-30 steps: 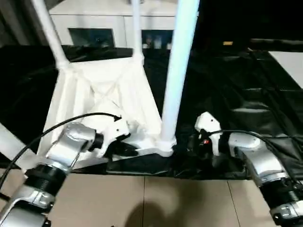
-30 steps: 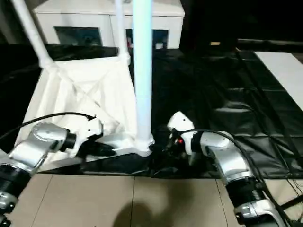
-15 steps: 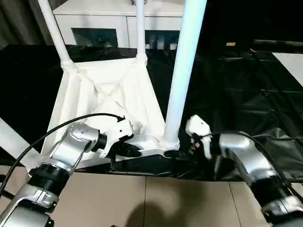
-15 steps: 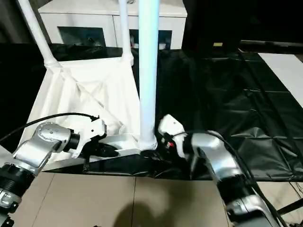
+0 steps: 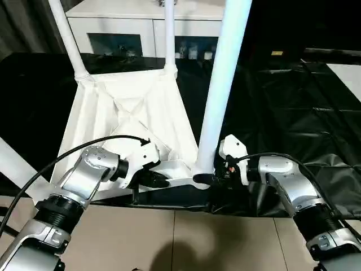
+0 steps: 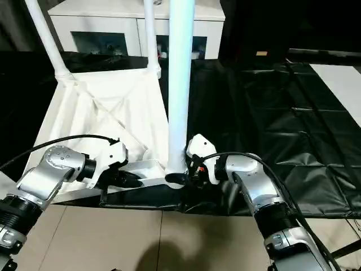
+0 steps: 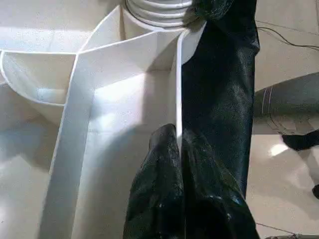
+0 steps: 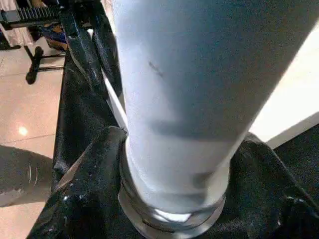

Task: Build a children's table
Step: Rotate leg to tighten

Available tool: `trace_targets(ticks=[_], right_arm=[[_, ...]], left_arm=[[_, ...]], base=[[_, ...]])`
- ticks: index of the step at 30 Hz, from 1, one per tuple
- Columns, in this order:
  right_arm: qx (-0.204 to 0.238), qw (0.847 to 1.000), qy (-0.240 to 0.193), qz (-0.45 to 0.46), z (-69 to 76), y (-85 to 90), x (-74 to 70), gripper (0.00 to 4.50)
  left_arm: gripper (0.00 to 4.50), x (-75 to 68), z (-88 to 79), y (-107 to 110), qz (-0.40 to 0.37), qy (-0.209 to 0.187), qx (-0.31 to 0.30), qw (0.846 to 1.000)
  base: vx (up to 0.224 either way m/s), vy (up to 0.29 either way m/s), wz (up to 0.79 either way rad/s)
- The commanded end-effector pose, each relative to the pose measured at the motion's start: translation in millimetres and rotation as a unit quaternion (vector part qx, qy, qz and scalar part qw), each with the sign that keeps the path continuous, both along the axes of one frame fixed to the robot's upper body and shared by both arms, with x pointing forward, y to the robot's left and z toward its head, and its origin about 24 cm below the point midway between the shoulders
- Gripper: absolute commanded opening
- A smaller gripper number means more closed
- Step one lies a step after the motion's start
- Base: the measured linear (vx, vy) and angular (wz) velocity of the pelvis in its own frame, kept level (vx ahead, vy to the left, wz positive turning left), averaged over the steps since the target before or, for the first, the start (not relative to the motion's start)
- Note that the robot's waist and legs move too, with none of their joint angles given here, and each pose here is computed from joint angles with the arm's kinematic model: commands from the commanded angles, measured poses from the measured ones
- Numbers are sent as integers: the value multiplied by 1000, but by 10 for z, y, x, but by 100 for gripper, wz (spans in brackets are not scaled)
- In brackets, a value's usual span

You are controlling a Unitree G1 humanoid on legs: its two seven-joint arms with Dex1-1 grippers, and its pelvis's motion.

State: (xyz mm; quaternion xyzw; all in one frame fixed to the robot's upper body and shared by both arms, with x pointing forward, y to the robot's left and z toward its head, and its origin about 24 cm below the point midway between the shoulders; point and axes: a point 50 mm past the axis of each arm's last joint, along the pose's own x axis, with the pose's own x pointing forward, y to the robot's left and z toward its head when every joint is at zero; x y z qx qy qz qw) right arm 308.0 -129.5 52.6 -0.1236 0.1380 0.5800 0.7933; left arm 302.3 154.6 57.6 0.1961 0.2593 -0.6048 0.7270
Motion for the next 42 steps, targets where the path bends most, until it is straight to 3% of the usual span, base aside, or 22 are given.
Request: trace_targets(ticks=[1,5,7,10,11,12,13,16,17,20,21,22,23,25,30,32,33,34,35,36,42], right_arm=[[12,1000,4,-5,-19,42,-3,268],[15,996,4,-85,-107,72,60,267],[18,987,3,-159,-156,133,119,267],[23,964,14,-263,-200,217,195,267],[12,947,15,-320,-226,252,236,267],[8,944,11,-329,-229,255,244,267],[-10,931,-1,-364,-239,286,278,267],[-26,914,-18,-404,-236,337,325,267],[-47,919,-44,-390,-212,403,345,267],[-32,911,-36,-410,-190,452,380,267],[-29,911,-34,-409,-187,456,380,267],[15,916,-13,-401,-146,497,376,267],[41,920,-7,-391,-109,503,366,322],[55,923,-8,-381,-84,479,362,336],[56,937,-18,-345,-68,380,369,382],[53,950,-22,-308,-54,311,355,402],[48,960,-24,-275,-43,262,331,402],[48,960,-24,-275,-43,262,331,402],[43,975,-28,-216,-30,209,264,402],[41,981,-29,-190,-26,187,230,402],[34,994,-22,-99,-3,64,101,402]], left_arm=[[0,-77,-148,-40,-10,38,13,999],[0,-38,-187,-167,19,26,-6,999],[0,57,-208,-318,73,7,-22,997],[0,168,-271,-476,137,-1,-9,991],[0,232,-306,-541,174,-5,5,985],[0,242,-311,-548,180,-7,8,984],[0,285,-339,-570,202,-13,24,979],[0,335,-365,-589,227,-23,38,973],[0,357,-372,-594,236,-26,42,970],[0,389,-376,-589,246,-35,51,967],[0,389,-376,-589,246,-35,51,967],[0,394,-374,-579,245,-34,51,968],[0,389,-376,-552,236,-32,54,970],[0,381,-382,-513,226,-29,55,972],[0,339,-380,-427,177,-28,53,982],[0,295,-356,-381,136,-24,42,990],[0,252,-328,-355,96,-23,31,995],[0,252,-328,-355,96,-23,31,995],[0,171,-282,-311,39,-17,18,999],[0,124,-255,-298,4,-16,11,1000],[0,35,-170,-191,-47,-8,12,999]], base=[[0,0,0],[0,0,0],[0,0,0],[-18,2,0],[-53,4,-2],[-53,4,-2],[0,0,0],[-18,2,-1],[0,0,0],[-21,6,-1],[0,0,0],[0,0,0],[0,0,0],[0,0,0],[0,0,0],[0,0,0],[0,0,0],[0,0,0],[0,0,0],[0,0,0],[0,0,0]])
